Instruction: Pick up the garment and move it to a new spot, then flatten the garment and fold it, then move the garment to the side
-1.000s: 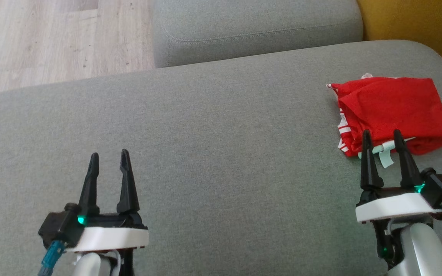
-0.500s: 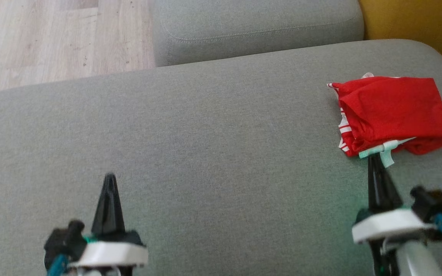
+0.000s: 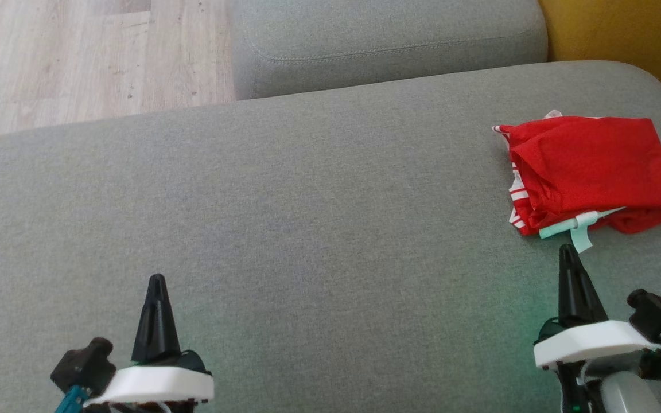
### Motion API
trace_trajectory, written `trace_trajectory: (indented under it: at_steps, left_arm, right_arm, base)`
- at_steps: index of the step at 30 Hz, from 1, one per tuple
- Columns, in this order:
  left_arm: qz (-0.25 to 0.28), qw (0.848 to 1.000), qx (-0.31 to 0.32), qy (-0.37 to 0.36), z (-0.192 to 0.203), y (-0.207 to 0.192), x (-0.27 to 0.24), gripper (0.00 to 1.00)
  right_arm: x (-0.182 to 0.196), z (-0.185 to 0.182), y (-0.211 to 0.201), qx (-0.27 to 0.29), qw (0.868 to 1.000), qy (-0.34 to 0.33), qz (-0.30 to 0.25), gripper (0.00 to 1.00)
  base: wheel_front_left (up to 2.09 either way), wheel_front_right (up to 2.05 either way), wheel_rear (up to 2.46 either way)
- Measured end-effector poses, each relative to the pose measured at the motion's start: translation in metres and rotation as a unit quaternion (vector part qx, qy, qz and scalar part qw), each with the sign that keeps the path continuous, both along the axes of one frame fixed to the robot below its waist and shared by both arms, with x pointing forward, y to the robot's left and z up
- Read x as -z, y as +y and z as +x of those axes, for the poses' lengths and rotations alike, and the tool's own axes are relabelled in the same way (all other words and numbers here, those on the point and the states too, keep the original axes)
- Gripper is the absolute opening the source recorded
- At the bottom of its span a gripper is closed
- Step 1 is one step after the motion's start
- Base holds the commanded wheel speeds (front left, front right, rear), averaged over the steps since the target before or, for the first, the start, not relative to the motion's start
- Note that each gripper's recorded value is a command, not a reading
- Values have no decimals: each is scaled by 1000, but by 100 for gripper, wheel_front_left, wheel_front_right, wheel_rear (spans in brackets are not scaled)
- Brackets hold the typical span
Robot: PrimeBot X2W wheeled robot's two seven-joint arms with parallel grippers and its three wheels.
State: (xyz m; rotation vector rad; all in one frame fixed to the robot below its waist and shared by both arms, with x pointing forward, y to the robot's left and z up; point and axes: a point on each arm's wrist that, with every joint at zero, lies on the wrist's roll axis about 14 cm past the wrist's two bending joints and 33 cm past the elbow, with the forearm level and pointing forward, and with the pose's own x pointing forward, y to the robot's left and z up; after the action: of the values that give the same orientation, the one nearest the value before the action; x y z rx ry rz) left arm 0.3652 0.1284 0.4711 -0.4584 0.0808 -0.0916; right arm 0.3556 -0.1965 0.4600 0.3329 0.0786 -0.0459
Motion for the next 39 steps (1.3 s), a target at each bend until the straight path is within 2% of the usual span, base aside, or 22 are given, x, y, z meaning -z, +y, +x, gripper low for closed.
trace_trajectory:
  at_steps: [20,39]
  left_arm:
    - [-90,995,-26,29,2,13,4,0]
    - [-181,981,-47,53,2,24,9,0]
  right_arm:
    - [2,1,-7,27,994,10,102,0]
    - [2,4,-10,45,978,13,205,0]
  base:
    - [0,0,0]
    - [0,0,0]
